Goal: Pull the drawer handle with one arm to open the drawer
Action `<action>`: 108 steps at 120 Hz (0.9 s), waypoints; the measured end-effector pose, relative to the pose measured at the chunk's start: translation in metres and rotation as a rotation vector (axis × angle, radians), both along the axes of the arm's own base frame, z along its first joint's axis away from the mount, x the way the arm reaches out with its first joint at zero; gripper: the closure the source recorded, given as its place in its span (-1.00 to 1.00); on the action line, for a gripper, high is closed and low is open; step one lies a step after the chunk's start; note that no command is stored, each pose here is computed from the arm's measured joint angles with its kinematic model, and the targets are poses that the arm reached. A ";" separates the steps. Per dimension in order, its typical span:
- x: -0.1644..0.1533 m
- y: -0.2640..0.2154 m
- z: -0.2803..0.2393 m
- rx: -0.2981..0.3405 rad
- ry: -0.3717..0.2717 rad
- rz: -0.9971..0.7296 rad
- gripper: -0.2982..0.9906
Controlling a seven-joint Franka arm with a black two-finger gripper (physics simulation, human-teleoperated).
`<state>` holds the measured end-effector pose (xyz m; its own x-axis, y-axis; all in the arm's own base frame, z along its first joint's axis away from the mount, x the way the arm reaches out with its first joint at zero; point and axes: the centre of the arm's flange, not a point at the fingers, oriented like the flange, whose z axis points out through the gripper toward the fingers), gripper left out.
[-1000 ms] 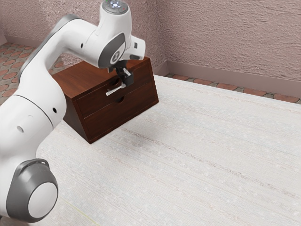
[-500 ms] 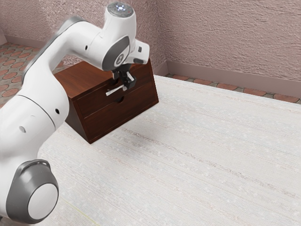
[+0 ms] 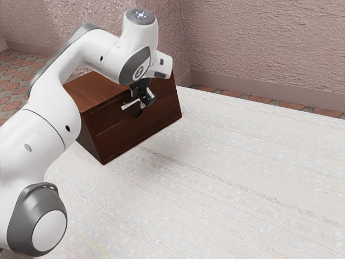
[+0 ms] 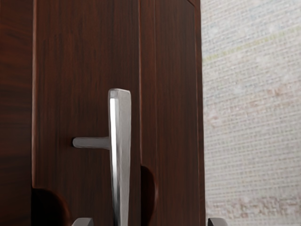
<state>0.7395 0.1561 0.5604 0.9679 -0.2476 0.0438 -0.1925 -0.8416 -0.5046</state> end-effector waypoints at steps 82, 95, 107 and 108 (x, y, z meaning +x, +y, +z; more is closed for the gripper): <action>-0.001 0.000 -0.008 -0.013 0.002 0.016 0.22; -0.001 0.000 -0.007 -0.016 -0.001 0.018 0.29; -0.001 -0.001 -0.007 -0.018 -0.002 0.020 0.35; -0.001 -0.001 -0.007 -0.018 -0.003 0.020 0.35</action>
